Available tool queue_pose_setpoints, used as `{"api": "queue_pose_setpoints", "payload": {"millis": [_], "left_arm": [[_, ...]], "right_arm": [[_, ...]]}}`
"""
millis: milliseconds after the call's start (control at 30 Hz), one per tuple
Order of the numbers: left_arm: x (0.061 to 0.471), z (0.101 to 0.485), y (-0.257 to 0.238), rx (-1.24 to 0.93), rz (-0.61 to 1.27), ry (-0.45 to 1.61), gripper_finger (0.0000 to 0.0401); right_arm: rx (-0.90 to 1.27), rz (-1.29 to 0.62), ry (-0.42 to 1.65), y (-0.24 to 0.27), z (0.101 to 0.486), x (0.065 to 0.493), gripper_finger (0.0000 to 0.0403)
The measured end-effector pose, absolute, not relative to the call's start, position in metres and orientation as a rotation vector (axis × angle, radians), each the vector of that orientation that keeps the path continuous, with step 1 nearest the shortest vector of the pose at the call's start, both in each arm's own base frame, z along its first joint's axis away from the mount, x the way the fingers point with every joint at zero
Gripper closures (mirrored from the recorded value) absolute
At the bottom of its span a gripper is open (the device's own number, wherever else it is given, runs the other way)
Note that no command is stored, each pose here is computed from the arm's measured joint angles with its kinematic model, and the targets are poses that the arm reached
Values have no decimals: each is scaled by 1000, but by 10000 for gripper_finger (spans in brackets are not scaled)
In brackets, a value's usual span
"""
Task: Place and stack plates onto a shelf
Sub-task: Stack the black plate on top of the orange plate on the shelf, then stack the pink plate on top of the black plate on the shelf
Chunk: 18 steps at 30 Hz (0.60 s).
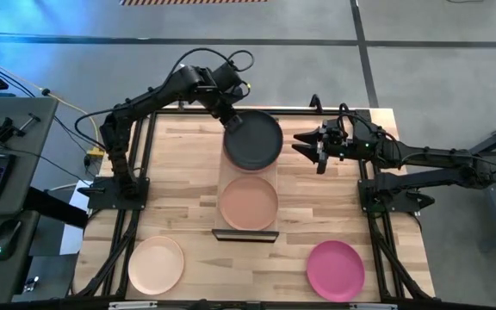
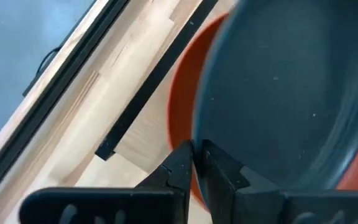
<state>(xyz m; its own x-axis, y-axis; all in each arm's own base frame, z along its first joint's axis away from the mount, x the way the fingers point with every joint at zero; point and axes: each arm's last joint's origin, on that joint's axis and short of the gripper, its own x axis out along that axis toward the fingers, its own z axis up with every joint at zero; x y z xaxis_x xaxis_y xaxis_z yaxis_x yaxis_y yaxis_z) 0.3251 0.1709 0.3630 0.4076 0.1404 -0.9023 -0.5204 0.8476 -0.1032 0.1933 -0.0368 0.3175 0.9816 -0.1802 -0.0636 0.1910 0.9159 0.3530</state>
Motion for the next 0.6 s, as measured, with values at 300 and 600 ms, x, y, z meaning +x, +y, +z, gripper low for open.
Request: {"api": "queue_pose_setpoints", "payload": {"millis": [300,600], "left_arm": [[317,371,173,-345,440,1069,306],[277,425,161,-369,486,885,239]], "right_arm": [[364,-191,31,-37,317,193,226],[421,-183,-19,-37,322,193,226]]}}
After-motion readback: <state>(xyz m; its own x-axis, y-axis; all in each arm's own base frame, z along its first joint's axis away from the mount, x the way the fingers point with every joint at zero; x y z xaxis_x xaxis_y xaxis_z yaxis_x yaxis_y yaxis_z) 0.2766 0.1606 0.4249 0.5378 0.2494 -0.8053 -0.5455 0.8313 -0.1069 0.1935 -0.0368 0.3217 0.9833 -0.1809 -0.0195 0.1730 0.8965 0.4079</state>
